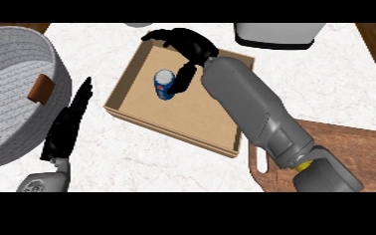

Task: Pick the can from the cutting board and place it in the cardboard box

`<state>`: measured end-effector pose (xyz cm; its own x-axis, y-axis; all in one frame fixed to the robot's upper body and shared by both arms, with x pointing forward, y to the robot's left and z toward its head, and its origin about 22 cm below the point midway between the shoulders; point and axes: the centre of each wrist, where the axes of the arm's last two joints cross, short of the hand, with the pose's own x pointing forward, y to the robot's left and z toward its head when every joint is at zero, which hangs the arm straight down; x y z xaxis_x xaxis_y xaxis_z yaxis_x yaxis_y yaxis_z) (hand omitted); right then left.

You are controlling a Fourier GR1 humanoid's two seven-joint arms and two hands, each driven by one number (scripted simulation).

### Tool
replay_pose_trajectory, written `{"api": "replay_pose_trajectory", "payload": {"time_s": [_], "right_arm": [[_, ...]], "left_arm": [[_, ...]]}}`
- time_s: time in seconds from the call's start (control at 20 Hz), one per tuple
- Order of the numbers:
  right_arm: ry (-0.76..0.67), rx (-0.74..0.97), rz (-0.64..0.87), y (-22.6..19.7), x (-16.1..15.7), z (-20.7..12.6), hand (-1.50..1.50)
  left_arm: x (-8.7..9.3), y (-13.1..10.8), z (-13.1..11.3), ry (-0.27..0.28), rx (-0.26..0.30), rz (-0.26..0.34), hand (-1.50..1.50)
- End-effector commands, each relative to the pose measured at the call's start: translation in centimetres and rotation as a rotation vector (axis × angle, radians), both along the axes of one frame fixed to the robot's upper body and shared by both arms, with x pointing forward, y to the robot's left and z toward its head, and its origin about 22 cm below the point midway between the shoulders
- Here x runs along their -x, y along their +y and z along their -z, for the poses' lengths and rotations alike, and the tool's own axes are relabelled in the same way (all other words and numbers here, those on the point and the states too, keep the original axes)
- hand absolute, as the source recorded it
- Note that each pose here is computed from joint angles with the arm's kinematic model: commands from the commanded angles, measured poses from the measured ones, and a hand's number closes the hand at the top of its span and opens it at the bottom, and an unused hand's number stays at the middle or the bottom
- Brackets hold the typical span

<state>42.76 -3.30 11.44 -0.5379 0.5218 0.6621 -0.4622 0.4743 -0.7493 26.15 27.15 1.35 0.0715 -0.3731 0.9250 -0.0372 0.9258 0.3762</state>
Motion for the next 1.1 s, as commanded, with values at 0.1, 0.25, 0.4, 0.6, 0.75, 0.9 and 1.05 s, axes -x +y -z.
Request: {"api": "replay_pose_trajectory", "payload": {"time_s": [0.1, 0.25, 0.4, 0.6, 0.75, 0.9, 1.05], "right_arm": [[0.06, -0.325, 0.143, -1.7, -0.4, 1.0, -1.5], [0.116, -0.44, 0.154, -1.7, -1.4, -1.1, -1.5], [0.177, -0.57, 0.192, -3.2, -2.0, -0.5, -1.5], [0.176, -0.663, 0.294, -7.6, -3.9, -3.1, -1.5], [0.155, -0.684, 0.372, -12.8, -5.0, -4.6, -1.5], [0.141, -0.721, 0.417, -18.1, -4.9, -3.5, -1.5], [0.153, -0.747, 0.443, -20.1, -5.1, -5.0, -1.5]], "left_arm": [[0.2, -0.4, 0.4, 0.015, 0.019, 0.024, 0.0], [-0.1, -0.5, -0.2, -0.001, 0.009, -0.007, 0.0], [0.7, 0.3, 0.3, 0.0, 0.008, -0.015, 0.0], [0.5, -0.9, 0.1, 0.01, 0.004, -0.01, 0.0], [0.4, 0.1, -0.3, 0.006, 0.017, -0.001, 0.0], [0.9, 0.3, -0.1, -0.017, 0.01, 0.007, 0.0], [0.7, -1.1, -0.1, -0.012, 0.015, 0.015, 0.0]]}}
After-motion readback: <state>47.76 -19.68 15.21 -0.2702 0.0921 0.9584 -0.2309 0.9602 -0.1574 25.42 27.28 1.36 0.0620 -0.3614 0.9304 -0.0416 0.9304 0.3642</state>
